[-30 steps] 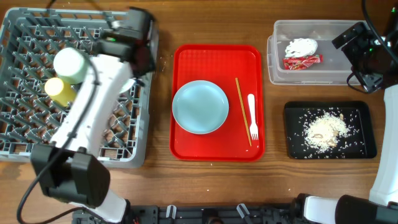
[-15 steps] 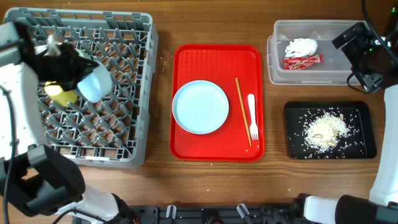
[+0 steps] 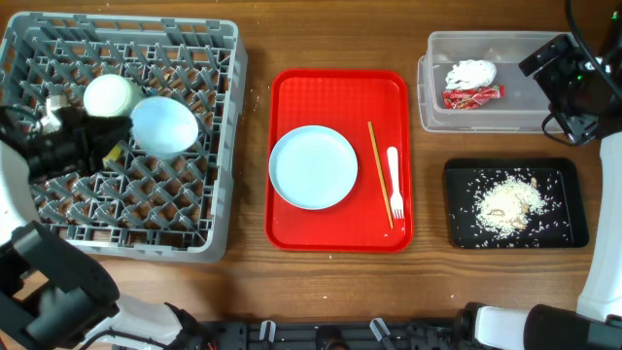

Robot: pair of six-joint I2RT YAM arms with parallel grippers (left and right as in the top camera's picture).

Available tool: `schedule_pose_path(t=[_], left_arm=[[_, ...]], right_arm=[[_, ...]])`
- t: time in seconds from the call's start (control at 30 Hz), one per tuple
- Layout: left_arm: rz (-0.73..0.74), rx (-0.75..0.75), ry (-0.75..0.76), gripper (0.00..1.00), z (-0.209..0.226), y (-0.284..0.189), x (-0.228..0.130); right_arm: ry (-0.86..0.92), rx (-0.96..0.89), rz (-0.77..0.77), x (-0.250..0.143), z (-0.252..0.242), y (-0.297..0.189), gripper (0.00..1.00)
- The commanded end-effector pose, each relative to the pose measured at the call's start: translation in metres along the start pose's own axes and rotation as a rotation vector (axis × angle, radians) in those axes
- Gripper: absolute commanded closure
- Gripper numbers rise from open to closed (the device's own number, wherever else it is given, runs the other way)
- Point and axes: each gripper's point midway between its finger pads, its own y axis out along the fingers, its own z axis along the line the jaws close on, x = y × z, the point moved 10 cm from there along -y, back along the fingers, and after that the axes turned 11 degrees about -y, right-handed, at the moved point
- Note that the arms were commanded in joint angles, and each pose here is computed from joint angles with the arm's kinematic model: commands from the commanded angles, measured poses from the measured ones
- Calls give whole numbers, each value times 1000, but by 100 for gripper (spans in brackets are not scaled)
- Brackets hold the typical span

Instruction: Sort waste into correct bins and load items into the dishwasher rack

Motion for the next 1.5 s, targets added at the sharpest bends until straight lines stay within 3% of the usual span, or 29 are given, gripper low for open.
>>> schedule_pose_path(t=[0.0,0.2,0.27,0.4,0.47,0.5,0.7,0.97,1.17,1.3,1.47], left_arm=[[0,-47,-14,96,4,-11,-1],[-23,-50,140,96,-5,-21,-15],[-52,-50,195,90,-16,-29,-27],[-186,76,362,61,-40,-41,-61],[-262,137,462,31,-51,-44,-79],[-295,158,514,1,-57,-44,-90],[-401,253,745,0,-79,-35,-141],[-510,533,986,1,-86,20,-195],[-445,437,1164,0,-98,54,-237],[-428,500,1274,0,-97,70,-237],[-597,963,1204,3,-72,102,-188]], right_arm=[[-11,-5,7,0,0,3,0],[-11,-5,7,0,0,3,0],[-11,-5,7,0,0,3,0],[-11,-5,7,0,0,3,0],[-11,-5,7,0,0,3,0],[-11,-5,7,0,0,3,0],[-11,-5,7,0,0,3,0],[-11,-5,7,0,0,3,0],[-11,-5,7,0,0,3,0],[-11,-5,7,0,0,3,0],[-11,-5,7,0,0,3,0]])
